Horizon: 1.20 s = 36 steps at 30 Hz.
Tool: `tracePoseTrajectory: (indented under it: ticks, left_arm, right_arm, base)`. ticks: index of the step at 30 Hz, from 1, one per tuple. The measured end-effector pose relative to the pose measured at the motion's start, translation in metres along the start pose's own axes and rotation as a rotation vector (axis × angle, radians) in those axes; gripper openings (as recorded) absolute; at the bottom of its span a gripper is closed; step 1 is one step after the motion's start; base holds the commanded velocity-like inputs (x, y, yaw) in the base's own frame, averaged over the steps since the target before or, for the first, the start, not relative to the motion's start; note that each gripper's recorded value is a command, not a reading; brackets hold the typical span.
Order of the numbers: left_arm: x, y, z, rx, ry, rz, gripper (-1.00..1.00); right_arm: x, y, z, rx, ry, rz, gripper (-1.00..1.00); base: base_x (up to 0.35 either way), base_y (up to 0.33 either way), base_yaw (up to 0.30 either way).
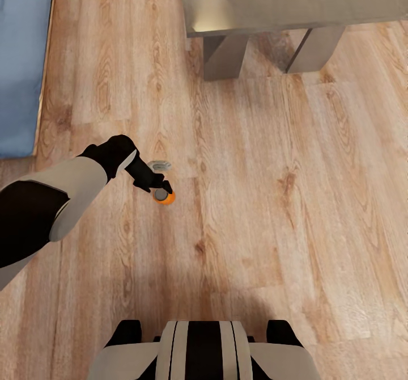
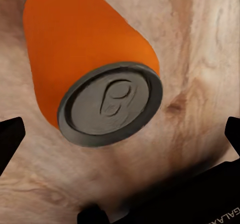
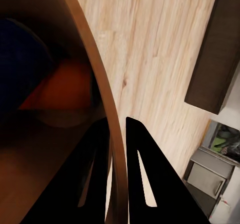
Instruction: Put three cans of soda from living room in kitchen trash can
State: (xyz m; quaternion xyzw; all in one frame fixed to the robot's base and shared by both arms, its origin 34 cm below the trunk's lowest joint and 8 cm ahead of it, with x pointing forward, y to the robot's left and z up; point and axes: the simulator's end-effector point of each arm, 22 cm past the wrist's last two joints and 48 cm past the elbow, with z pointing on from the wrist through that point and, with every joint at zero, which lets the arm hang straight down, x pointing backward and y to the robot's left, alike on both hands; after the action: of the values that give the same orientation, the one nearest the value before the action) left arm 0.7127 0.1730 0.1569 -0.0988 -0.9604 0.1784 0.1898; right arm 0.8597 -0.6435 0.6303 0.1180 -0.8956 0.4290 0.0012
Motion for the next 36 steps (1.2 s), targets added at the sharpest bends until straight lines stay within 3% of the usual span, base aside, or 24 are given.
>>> tracePoseTrajectory:
  ticks: [14,27,36]
  left_arm:
    - [0.0,0.002,0.0,-0.004,-0.001,-0.003,1.0]
    - [0.0,0.002,0.0,-0.006,0.0,-0.002,1.0]
    - [-0.006,0.006,0.0,-0.023,-0.026,0.006,1.0]
  right_arm:
    - [0.008,-0.002,0.006,0.005,0.019,0.001,-1.0]
    - [0.011,0.003,0.01,0.001,0.029,-0.009,-1.0]
    - [0.018,0.004,0.008,0.007,0.01,0.012,-1.0]
  base:
    - [-0.079,-0.006,0.0]
    - [0.087,0.0,0.0]
    - [0.002,0.0,0.0]
